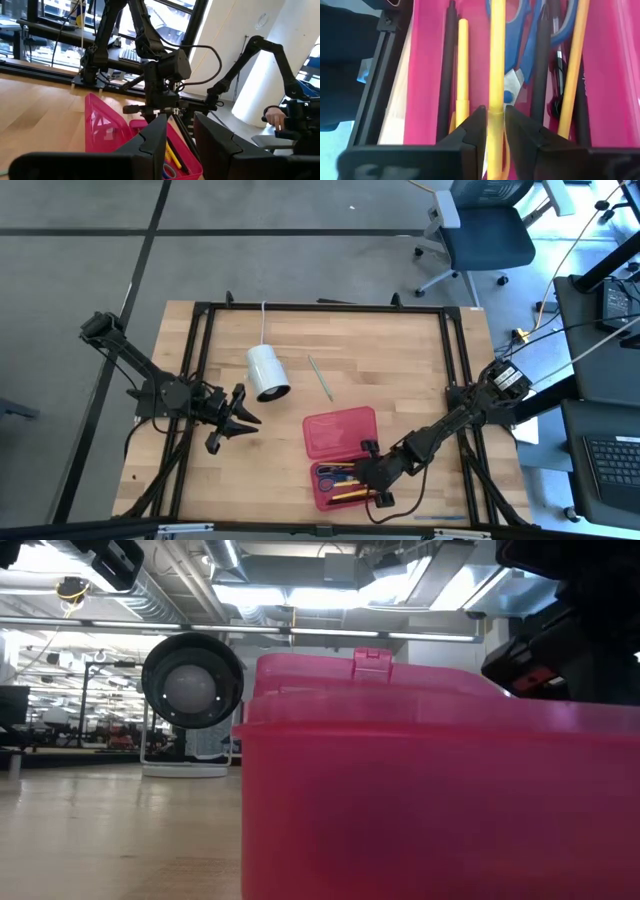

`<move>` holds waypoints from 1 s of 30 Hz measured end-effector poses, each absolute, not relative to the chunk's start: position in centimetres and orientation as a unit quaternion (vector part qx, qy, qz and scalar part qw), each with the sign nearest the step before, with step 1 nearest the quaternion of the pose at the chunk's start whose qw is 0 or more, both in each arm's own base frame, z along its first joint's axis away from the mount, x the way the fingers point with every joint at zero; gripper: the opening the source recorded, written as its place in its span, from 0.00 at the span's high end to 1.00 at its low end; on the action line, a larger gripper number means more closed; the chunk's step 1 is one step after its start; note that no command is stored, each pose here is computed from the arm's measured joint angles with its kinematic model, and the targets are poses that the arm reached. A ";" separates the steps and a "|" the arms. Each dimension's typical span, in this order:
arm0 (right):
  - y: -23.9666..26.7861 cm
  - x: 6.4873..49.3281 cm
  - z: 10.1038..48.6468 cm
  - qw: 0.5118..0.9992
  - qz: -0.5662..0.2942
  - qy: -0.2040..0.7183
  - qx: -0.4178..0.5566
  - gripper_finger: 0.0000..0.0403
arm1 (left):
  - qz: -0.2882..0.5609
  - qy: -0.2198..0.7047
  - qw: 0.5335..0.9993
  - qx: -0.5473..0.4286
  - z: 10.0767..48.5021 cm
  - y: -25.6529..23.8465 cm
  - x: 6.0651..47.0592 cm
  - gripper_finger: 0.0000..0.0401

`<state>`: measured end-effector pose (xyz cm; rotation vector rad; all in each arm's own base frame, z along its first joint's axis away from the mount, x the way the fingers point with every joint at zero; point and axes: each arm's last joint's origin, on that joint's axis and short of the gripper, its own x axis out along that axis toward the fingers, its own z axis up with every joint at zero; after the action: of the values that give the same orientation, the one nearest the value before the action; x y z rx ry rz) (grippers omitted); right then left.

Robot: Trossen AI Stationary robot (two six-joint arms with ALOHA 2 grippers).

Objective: Pick & place school supplies into a supply box
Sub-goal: Put the yellow pen into the pink supply box, then put the light blue pencil into the pink supply box

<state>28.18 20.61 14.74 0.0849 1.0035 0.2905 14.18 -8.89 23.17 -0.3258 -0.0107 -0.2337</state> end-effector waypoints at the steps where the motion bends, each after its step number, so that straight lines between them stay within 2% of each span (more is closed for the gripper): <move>1: 20.6 28.2 14.7 0.866 0.139 0.479 0.040 0.80 | -0.116 -0.005 0.980 -0.162 23.2 -8.9 14.2 0.77; 8: 20.8 28.3 15.0 0.864 0.144 0.480 0.050 0.74 | -0.116 -0.005 0.980 -0.162 23.2 -8.9 14.2 0.78; 19: 21.0 28.4 22.9 0.877 0.170 0.442 0.082 0.72 | -0.116 -0.005 0.980 -0.162 23.2 -8.9 14.2 0.78; 30: 19.4 28.1 26.5 0.887 0.165 0.427 0.067 0.72 | -0.116 -0.005 0.980 -0.162 23.2 -8.9 14.2 0.78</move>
<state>28.12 19.36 26.46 0.1387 0.8878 0.3429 14.18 -8.89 23.17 -0.3259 -0.0106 -0.2329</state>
